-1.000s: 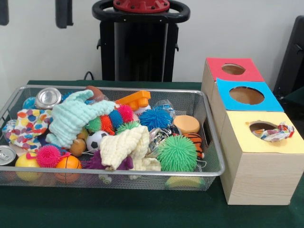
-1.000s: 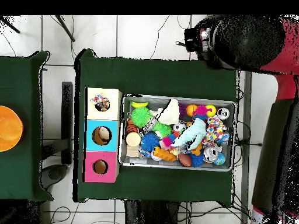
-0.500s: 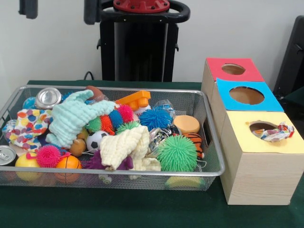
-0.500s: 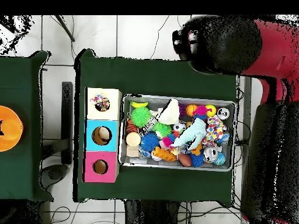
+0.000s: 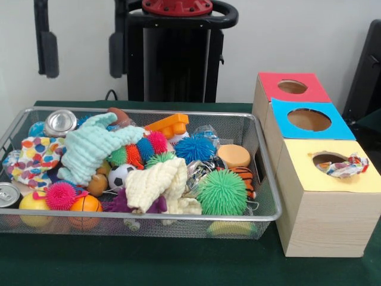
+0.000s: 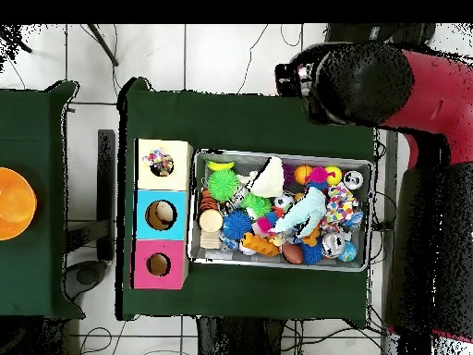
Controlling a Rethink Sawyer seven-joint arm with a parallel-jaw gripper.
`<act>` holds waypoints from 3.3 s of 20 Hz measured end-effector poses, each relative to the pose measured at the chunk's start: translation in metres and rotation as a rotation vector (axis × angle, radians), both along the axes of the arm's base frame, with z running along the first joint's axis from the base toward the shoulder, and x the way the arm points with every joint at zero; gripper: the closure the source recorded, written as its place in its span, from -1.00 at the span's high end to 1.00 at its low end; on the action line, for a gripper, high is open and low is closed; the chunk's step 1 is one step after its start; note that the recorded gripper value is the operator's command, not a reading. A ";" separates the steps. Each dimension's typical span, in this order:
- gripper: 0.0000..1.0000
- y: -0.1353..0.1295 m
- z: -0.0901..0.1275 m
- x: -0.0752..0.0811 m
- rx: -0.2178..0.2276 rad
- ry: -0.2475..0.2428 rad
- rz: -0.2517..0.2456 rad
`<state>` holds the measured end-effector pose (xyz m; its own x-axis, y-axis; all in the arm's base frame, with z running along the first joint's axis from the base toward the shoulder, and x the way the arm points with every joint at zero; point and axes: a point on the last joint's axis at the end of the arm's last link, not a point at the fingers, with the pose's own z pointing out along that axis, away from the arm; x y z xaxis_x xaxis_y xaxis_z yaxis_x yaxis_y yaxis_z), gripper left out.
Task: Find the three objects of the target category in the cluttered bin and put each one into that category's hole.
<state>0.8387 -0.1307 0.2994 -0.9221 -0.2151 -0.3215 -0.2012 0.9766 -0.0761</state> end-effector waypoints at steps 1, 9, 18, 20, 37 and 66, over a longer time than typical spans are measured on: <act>1.00 -0.002 -0.003 0.000 0.005 0.003 -0.003; 1.00 -0.023 -0.035 -0.004 0.062 0.042 -0.041; 1.00 -0.035 -0.061 -0.007 0.110 0.070 -0.064; 1.00 -0.037 -0.067 -0.008 0.125 0.074 -0.070; 1.00 -0.058 -0.103 -0.012 0.206 0.100 -0.101; 1.00 -0.125 -0.087 -0.087 0.181 0.125 -0.171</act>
